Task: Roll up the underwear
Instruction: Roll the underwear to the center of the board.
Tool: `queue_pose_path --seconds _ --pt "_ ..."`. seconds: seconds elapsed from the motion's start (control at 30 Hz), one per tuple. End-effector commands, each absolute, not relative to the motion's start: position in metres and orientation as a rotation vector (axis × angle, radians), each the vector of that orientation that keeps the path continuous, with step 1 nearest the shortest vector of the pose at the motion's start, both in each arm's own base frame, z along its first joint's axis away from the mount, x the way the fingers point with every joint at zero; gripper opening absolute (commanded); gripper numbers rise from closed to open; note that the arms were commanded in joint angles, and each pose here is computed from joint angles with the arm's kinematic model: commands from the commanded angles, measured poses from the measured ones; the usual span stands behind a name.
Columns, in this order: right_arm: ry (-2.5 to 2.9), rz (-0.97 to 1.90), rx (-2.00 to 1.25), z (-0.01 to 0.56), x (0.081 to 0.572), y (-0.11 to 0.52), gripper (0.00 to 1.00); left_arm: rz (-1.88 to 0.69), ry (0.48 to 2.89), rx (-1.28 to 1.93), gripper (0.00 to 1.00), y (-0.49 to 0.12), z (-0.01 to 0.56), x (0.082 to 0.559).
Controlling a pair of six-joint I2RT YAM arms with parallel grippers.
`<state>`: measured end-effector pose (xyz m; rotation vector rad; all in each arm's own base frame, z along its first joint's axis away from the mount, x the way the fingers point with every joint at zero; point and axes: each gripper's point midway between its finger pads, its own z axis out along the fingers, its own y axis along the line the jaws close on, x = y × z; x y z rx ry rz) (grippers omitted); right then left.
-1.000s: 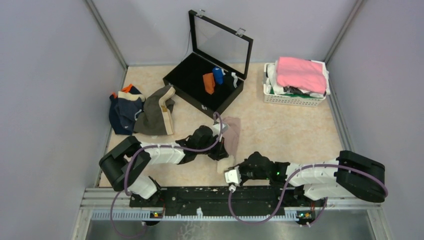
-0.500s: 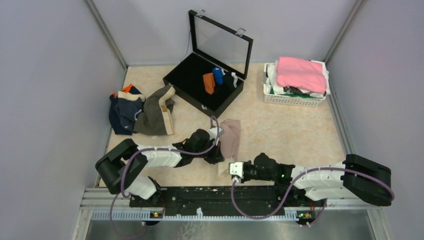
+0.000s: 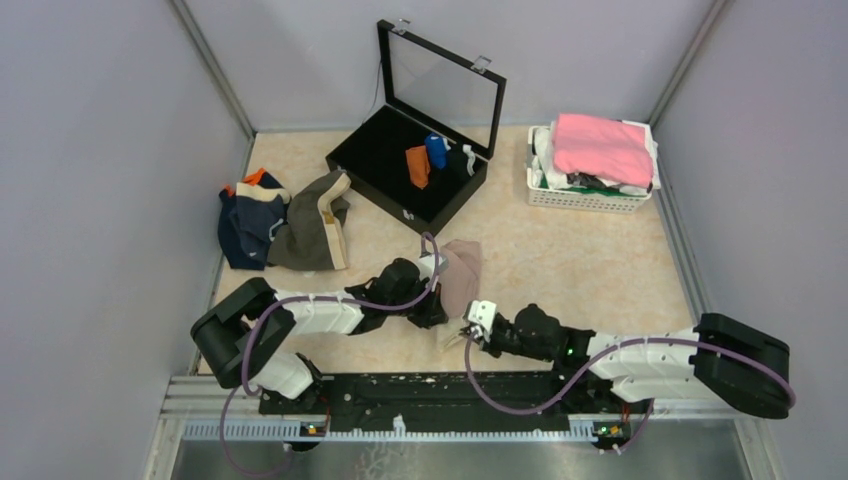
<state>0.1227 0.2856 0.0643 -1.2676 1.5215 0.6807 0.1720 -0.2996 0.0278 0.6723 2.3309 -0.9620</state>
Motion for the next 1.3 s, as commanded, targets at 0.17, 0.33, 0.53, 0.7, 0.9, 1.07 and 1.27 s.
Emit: queue_pose_path --seconds 0.17,0.33,0.53,0.7,0.9,1.07,1.27 --pt "1.696 0.780 -0.965 0.075 0.143 0.278 0.00 -0.944 2.297 0.699 0.00 -0.300 0.032 0.178" --pt "1.817 0.784 -0.855 0.069 0.155 0.272 0.00 -0.938 2.306 0.703 0.00 -0.300 0.030 0.178" --pt "1.909 0.783 -0.809 0.062 0.166 0.271 0.00 -0.936 2.305 0.707 0.00 -0.301 0.030 0.178" --pt "1.949 0.761 -0.793 0.056 0.175 0.271 0.00 -0.937 2.306 0.703 0.00 -0.300 0.031 0.178" --pt "1.943 0.763 -0.797 0.059 0.179 0.274 0.00 -0.947 2.307 0.704 0.00 -0.301 0.030 0.177" --pt "1.941 0.777 -0.817 0.060 0.182 0.279 0.00 -0.955 2.309 0.705 0.00 -0.302 0.029 0.176" --pt "2.000 0.770 -0.844 0.048 0.182 0.282 0.00 -0.960 2.308 0.696 0.00 -0.302 0.030 0.176"
